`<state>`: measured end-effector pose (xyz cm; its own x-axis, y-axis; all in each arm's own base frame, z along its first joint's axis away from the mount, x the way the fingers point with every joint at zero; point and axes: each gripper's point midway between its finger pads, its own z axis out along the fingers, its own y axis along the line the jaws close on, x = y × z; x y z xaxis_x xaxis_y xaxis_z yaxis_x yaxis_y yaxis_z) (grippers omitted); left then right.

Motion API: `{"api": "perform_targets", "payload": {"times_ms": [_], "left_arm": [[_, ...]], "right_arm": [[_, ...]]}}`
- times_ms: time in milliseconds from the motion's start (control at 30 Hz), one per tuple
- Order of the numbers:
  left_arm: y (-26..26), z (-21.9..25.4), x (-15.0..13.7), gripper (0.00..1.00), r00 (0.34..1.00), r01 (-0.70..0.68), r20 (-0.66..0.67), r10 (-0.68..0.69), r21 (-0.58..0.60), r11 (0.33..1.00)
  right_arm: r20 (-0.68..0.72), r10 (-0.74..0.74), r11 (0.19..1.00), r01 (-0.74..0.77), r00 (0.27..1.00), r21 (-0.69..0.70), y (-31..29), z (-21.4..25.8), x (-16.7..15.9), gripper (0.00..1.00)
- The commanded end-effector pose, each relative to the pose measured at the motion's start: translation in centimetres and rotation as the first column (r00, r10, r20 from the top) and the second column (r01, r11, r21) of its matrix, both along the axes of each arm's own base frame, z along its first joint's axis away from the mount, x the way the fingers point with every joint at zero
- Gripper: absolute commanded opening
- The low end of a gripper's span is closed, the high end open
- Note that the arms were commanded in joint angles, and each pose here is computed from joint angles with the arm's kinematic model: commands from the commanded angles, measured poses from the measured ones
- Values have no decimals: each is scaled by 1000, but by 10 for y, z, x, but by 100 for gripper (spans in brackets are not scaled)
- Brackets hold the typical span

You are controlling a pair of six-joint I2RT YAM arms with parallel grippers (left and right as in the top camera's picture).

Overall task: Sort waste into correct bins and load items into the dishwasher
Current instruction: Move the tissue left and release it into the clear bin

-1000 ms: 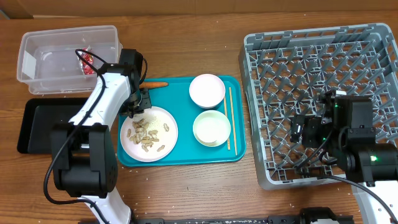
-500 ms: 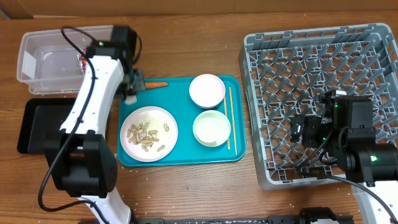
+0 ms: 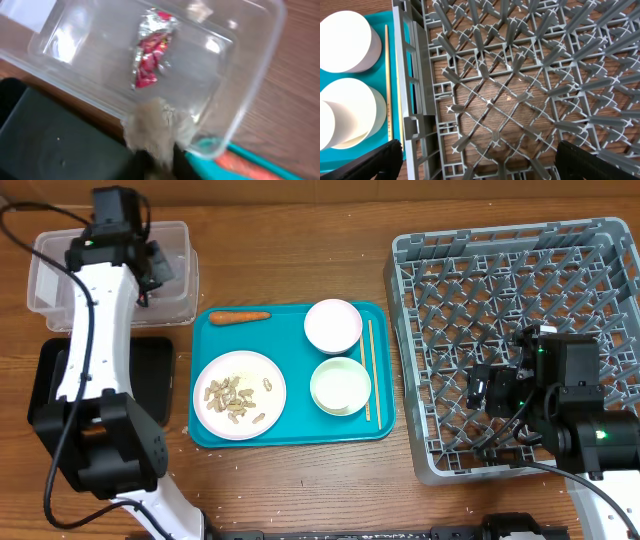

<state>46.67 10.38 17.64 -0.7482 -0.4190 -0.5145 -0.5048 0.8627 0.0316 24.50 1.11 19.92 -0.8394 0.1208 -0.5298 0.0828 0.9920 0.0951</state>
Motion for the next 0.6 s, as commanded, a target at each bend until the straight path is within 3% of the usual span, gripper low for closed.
{"api": "perform_targets", "payload": {"times_ms": [0,100,200,333,567], "left_arm": [[12,-21,9,32,999,-32,-23,31,-12,999],[13,-26,10,51,999,-31,-30,30,-14,999],[9,-18,10,61,1000,-14,-14,14,-25,1000],[-6,-2,4,65,1000,25,13,-24,-90,996],[-68,14,-36,67,985,144,-39,-167,-340,929]], "right_arm": [[41,-13,1000,13,999,0,-2,14,5,100],[40,-13,1000,13,999,0,-2,14,5,100],[40,-13,1000,13,999,0,-2,14,5,100],[40,-13,1000,13,999,0,-2,14,5,100],[40,-13,1000,13,999,0,-2,14,5,100]]}}
